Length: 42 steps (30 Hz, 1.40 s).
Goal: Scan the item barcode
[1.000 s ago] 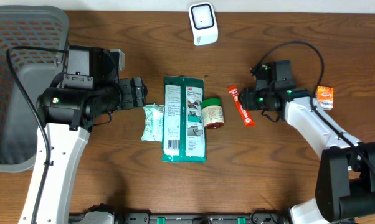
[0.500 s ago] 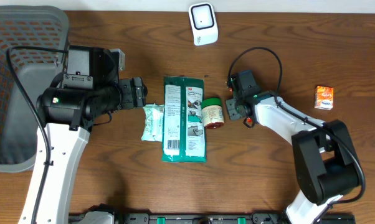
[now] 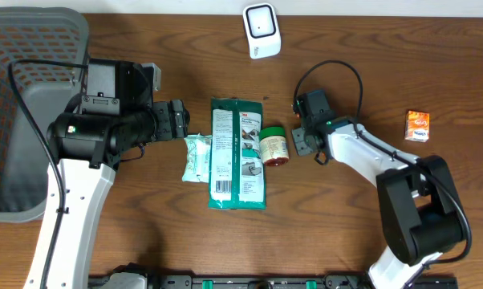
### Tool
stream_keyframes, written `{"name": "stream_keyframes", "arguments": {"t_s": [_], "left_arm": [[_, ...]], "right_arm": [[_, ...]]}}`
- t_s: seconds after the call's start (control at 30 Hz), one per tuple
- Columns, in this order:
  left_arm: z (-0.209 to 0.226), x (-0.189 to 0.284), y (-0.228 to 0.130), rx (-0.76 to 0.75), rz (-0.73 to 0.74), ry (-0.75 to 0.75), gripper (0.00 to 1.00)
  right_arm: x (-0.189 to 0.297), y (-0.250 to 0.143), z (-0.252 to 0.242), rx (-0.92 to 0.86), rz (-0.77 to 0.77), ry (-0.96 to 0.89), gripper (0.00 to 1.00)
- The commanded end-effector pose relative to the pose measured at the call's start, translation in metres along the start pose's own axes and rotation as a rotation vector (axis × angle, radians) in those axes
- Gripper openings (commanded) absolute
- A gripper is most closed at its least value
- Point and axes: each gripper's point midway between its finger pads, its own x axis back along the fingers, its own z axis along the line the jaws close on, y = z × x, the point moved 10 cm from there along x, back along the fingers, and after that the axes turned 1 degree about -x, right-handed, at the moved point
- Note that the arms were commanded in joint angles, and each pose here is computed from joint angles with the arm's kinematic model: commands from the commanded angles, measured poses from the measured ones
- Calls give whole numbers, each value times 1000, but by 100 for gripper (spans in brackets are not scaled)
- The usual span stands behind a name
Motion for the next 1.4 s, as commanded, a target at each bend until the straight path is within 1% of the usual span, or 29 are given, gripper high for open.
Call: {"name": "stream_keyframes", "arguments": {"t_s": [0.0, 0.1, 0.17, 0.23, 0.37, 0.53, 0.57, 0.67, 0.77, 0.8, 0.9, 0.93, 0.97, 1.13, 1.3, 1.37], "left_arm": [[0, 3, 3, 0, -15, 8, 84], [0, 3, 3, 0, -15, 8, 84], [0, 3, 3, 0, -15, 8, 84], [0, 3, 3, 0, -15, 8, 85], [0, 3, 3, 0, -15, 8, 85], [0, 3, 3, 0, -15, 8, 85], [0, 3, 3, 0, -15, 8, 84], [0, 3, 3, 0, -15, 8, 85], [0, 3, 3, 0, -15, 8, 84], [0, 3, 3, 0, -15, 8, 84], [0, 3, 3, 0, -15, 8, 84], [0, 3, 3, 0, -15, 8, 85], [0, 3, 3, 0, -15, 8, 84], [0, 3, 3, 0, -15, 8, 85], [0, 3, 3, 0, -15, 8, 85], [0, 3, 3, 0, -15, 8, 85]], "right_arm": [[21, 1, -5, 12, -41, 1, 44], [28, 1, -9, 15, -46, -39, 46], [26, -1, -11, 17, -33, -80, 47], [22, -3, -11, 37, -19, -81, 48], [2, -6, -9, 84, 18, -80, 49], [-19, -12, -6, 90, 56, -81, 47], [-22, -13, -6, 92, 67, -81, 45], [-26, -17, -6, 95, 92, -82, 31], [-26, -18, -6, 97, 99, -80, 25], [-26, -19, -6, 97, 103, -79, 22], [-26, -20, -4, 92, 112, -58, 6], [-26, -20, -3, 84, 111, -39, 3], [-24, -19, -2, 81, 109, -20, 1], [-4, -8, -4, 32, 59, 79, 1], [32, 1, -18, -92, -10, 293, 1], [41, 2, -27, -160, -16, 415, 1]]}}
